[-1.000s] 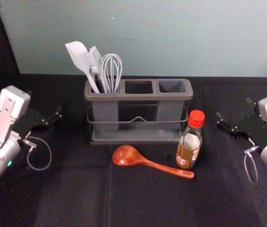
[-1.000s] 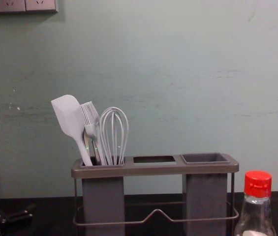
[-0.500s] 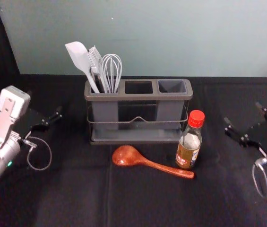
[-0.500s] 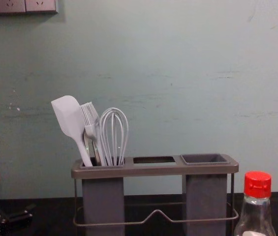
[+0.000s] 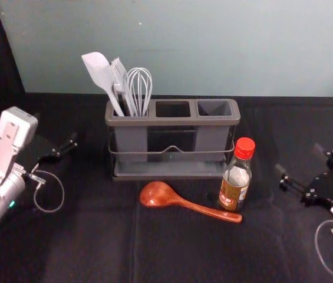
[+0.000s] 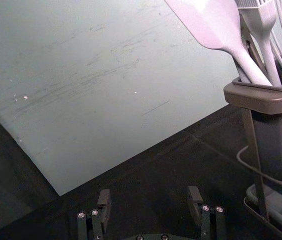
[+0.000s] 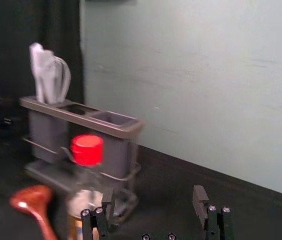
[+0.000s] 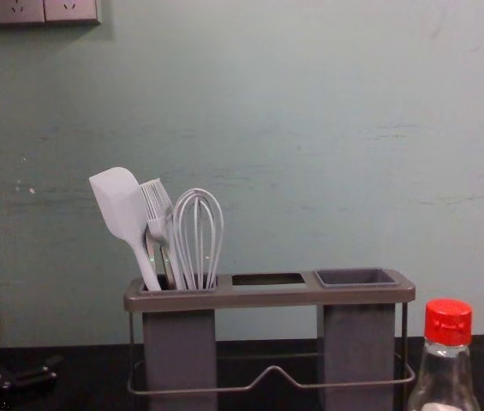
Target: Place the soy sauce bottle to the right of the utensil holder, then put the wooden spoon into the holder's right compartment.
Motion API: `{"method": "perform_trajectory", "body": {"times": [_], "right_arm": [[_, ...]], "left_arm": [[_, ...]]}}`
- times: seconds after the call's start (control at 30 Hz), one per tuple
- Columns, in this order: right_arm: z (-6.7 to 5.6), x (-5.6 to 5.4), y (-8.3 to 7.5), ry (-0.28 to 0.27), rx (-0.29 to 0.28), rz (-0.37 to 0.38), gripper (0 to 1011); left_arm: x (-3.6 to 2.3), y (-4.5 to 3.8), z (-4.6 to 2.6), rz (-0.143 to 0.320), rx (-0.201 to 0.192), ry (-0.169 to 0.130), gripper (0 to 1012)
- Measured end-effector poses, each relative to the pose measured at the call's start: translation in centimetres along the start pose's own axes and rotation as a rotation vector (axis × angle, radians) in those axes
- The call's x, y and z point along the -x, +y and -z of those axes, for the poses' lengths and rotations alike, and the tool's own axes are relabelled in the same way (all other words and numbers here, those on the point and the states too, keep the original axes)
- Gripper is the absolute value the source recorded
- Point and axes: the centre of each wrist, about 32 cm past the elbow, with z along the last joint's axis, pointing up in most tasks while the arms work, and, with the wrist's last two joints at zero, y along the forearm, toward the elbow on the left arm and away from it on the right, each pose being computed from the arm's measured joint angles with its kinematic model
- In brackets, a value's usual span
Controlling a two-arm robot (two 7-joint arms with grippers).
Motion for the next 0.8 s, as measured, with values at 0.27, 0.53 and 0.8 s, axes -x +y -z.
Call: {"method": "perform_trajectory", "body": {"times": [0.27,0.53,0.8], "right_arm": [[-0.2,1.0,1.1,0.039,-0.026,-0.089,1002],[-0.6,1.9,3.3,0.049,-0.040,-0.144,1002],[-0.8,2.4,5.0,0.068,-0.048,-0.173,1000]], "left_arm": [[0.00,0.00,0.00,0.000,0.000,0.000,1005],[0.00,0.00,0.00,0.000,0.000,0.000,1005],[0.00,0.00,0.00,0.000,0.000,0.000,1005]]}}
